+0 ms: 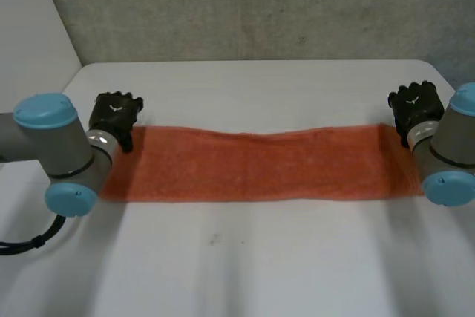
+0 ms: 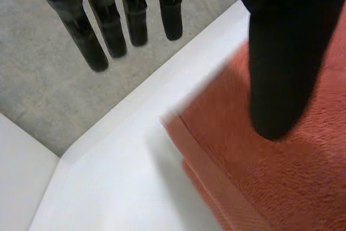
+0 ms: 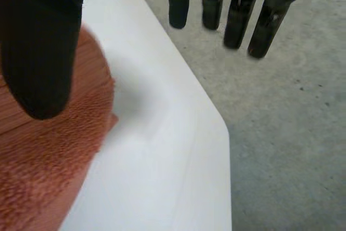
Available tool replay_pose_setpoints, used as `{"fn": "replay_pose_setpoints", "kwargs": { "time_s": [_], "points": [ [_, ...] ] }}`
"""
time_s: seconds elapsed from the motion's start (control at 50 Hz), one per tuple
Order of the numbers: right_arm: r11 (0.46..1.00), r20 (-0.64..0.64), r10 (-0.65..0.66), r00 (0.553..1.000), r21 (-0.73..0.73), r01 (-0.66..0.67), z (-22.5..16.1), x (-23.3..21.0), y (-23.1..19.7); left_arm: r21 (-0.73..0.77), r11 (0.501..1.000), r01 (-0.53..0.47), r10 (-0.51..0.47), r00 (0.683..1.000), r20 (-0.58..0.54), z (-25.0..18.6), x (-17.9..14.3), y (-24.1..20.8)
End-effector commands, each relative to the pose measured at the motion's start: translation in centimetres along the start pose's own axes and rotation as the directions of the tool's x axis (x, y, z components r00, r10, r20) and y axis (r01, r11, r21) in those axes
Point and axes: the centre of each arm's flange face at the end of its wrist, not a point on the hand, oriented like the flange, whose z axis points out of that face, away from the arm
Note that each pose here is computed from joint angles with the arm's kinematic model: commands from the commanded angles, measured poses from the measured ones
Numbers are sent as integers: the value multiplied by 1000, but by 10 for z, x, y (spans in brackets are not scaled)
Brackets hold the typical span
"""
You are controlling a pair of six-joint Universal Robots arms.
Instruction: Fold the laundry
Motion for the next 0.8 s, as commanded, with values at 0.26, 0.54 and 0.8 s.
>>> {"fn": "replay_pose_setpoints", "kwargs": {
  "time_s": [0.26, 0.54, 0.8],
  "points": [
    [978, 40, 206, 978, 33, -207, -70, 33, -31, 93, 996, 3, 0, 1000, -30, -54, 7, -56],
    [951, 172, 288, 942, -166, -260, -104, 52, 21, 64, 998, 29, -23, 996, -90, -98, 21, -55],
    [957, 219, 254, 942, -197, -212, -95, 50, 58, 26, 982, 188, -184, 978, -96, -99, 18, -48]
  ]
}}
